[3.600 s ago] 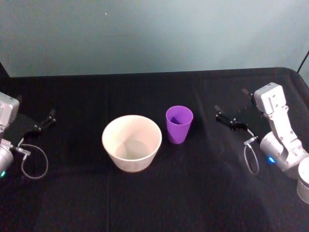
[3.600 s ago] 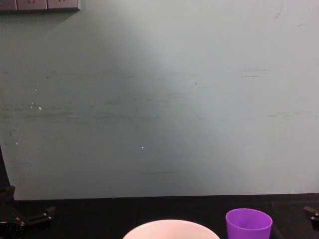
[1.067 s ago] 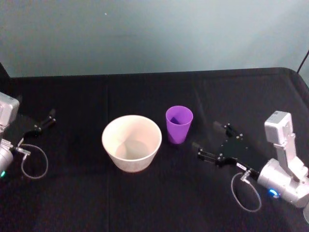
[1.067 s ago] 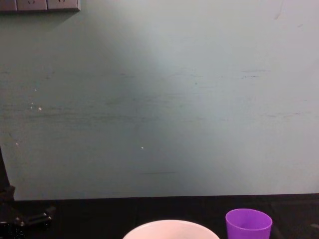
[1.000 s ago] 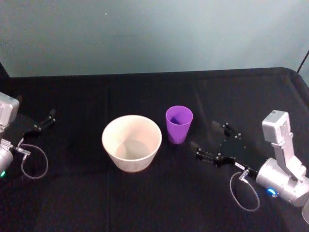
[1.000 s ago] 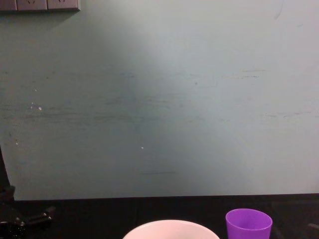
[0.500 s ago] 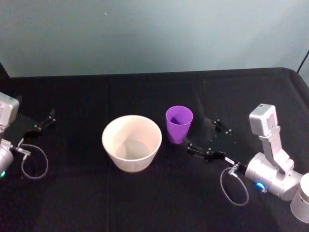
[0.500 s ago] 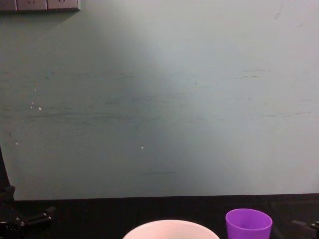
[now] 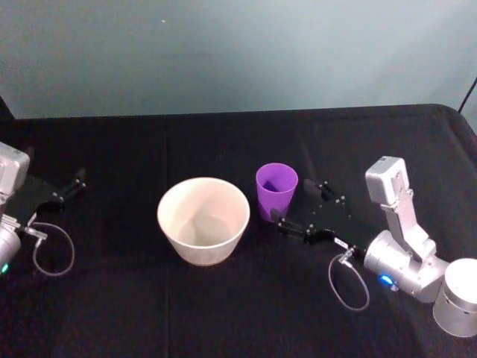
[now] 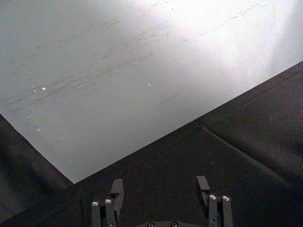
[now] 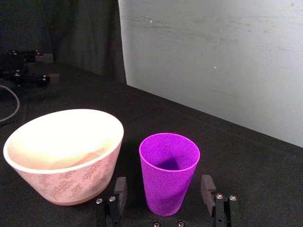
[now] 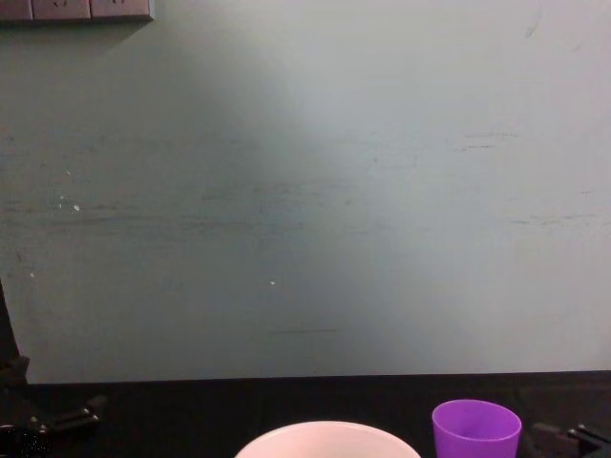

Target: Pick up the cup and pour the mung beans from the cup into the bowl.

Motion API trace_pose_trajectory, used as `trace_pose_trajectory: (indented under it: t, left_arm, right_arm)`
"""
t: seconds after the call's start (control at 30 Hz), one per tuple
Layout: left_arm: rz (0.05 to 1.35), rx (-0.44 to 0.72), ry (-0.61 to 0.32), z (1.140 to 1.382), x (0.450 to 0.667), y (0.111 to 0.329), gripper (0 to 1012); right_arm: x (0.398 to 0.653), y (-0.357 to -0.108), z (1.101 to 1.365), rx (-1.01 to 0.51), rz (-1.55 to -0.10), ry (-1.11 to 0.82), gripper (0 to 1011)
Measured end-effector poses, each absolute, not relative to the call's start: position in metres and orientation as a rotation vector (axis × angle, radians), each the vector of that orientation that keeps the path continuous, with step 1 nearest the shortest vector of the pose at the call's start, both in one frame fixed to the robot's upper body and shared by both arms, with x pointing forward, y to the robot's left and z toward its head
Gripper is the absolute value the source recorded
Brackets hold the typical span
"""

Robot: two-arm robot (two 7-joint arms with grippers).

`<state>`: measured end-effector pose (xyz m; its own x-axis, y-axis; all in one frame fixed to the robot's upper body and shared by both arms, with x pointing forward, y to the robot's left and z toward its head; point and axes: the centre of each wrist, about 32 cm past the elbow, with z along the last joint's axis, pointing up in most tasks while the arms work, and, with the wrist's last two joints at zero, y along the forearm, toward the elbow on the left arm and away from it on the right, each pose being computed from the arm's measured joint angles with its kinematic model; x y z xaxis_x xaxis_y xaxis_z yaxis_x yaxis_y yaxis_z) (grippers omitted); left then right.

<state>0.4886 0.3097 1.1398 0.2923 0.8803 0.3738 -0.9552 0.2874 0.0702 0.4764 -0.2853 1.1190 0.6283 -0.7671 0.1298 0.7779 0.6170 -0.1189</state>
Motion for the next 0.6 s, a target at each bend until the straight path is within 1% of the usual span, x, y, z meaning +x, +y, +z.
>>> trace_pose_trajectory:
  t: [0.6]
  left_arm:
    - [1.248,0.304,-0.285,1.14,0.489,0.31,1000]
  right_arm:
    - [0.495,-0.274,1.119,-0.178,-0.89,-0.058,1003]
